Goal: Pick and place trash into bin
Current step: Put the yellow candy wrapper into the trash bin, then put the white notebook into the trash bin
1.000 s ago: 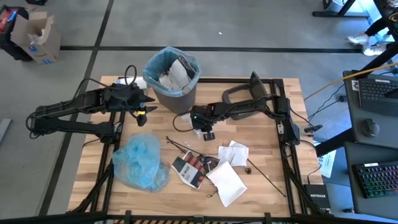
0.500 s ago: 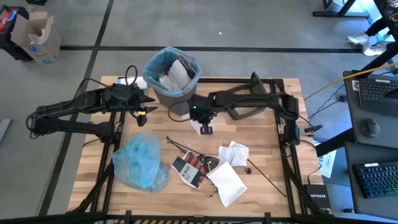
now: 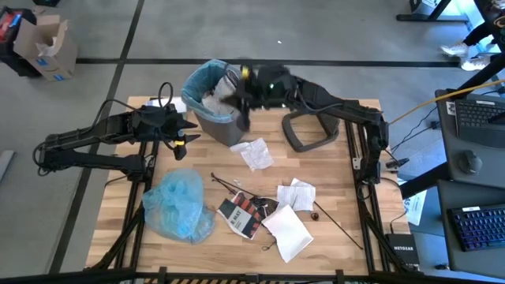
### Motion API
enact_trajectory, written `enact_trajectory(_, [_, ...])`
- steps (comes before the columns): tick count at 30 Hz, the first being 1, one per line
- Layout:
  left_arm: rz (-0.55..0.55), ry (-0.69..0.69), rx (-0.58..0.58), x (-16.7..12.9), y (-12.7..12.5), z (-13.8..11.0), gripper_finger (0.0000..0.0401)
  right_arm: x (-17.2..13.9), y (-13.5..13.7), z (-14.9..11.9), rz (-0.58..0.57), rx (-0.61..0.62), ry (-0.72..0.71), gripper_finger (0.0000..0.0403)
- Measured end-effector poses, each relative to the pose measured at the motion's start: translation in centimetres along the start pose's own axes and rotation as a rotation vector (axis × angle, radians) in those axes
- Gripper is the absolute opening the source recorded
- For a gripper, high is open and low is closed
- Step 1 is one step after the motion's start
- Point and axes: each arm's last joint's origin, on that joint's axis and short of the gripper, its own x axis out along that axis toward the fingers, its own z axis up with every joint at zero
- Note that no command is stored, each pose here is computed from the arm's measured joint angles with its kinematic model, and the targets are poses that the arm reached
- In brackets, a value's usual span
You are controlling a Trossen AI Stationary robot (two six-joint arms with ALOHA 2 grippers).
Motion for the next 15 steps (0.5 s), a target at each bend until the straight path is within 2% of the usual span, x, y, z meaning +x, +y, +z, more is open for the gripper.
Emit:
enact_trajectory(3, [0.000, 0.001, -0.002, 0.0, 0.0, 0.0, 0.0166, 0.8, -1.7, 0.3, -0.110, 0.050, -0.086, 0.0005])
enact_trajectory(6, [0.000, 0.003, -0.003, 0.0, 0.0, 0.0, 0.0166, 1.7, -3.2, -0.5, -0.229, 0.103, -0.081, 0.0005])
enact_trajectory(9, [0.000, 0.007, -0.008, 0.0, 0.0, -0.1, 0.0166, 2.4, -4.3, -1.7, -0.236, 0.126, -0.032, 0.0014])
enact_trajectory(12, [0.000, 0.013, -0.011, 0.0, 0.0, -0.1, 0.0166, 2.9, -4.4, -2.2, -0.223, 0.151, -0.013, 0.0049])
enact_trajectory(15, [0.000, 0.015, -0.010, 0.0, 0.0, -0.1, 0.0166, 2.8, -4.2, -2.1, -0.235, 0.149, -0.008, 0.0104])
